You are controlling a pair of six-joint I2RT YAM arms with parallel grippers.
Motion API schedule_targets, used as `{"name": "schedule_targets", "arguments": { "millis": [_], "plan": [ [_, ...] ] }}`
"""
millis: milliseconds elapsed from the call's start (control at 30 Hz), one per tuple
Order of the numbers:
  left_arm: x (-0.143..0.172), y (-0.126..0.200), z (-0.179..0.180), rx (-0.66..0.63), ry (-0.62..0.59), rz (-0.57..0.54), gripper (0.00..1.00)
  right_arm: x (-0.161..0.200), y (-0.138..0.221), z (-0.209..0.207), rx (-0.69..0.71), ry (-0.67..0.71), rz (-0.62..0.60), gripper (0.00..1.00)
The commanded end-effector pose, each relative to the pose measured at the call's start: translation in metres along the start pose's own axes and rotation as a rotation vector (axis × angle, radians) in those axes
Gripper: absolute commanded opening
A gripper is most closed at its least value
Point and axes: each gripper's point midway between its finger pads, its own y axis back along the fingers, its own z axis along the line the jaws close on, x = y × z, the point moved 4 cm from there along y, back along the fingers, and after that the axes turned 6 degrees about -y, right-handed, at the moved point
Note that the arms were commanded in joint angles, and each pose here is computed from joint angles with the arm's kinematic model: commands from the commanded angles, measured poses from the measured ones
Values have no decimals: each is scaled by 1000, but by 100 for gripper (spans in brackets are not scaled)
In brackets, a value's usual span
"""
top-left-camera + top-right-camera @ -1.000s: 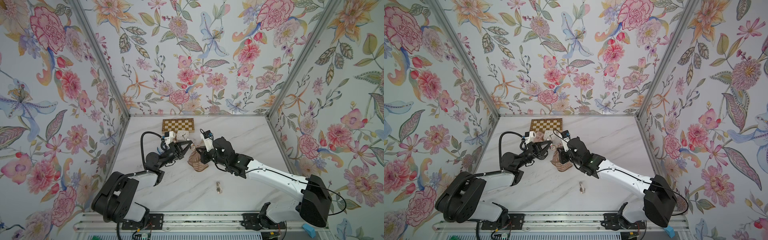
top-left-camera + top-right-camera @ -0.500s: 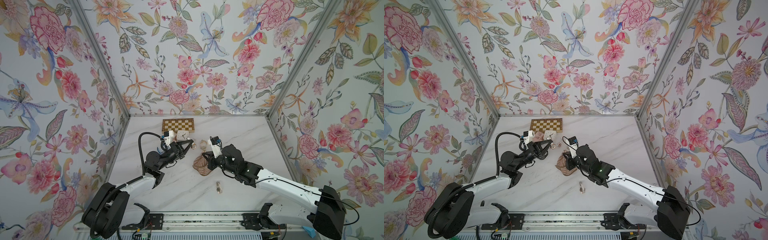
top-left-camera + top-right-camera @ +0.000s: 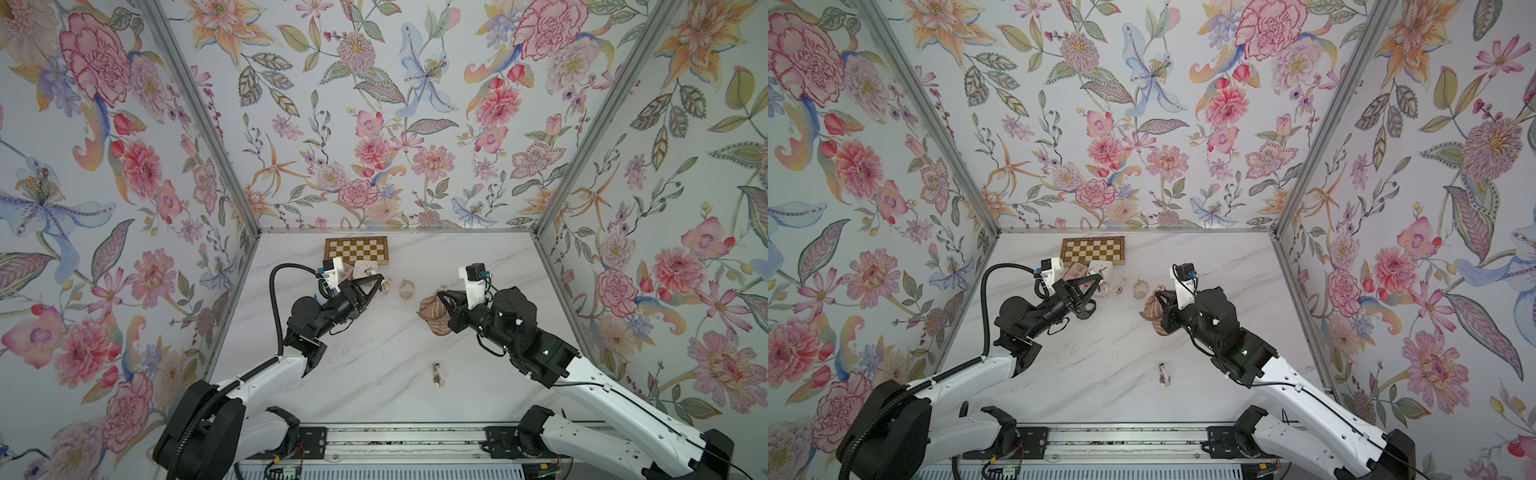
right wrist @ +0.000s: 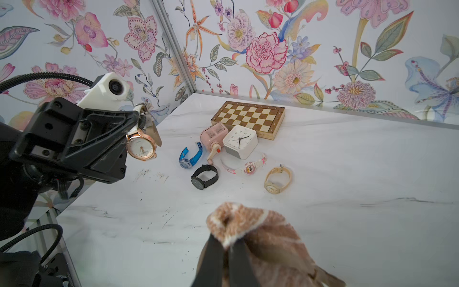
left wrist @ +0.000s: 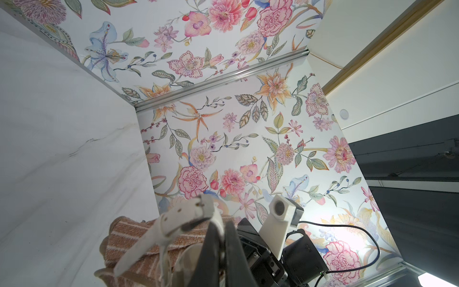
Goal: Wipe the watch dial
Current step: Wipe the dirt from the watch dial.
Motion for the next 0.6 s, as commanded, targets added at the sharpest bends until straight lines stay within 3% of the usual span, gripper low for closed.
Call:
{"name": "schedule_targets", "arguments": {
  "millis": [0, 567],
  "plan": [
    [-5, -6, -18, 30, -52, -18, 0, -15, 3, 20, -99, 7, -18, 0],
    [3, -10, -24, 27, -73, 5, 0, -29, -28, 90, -350, 16, -16, 0]
  ]
}}
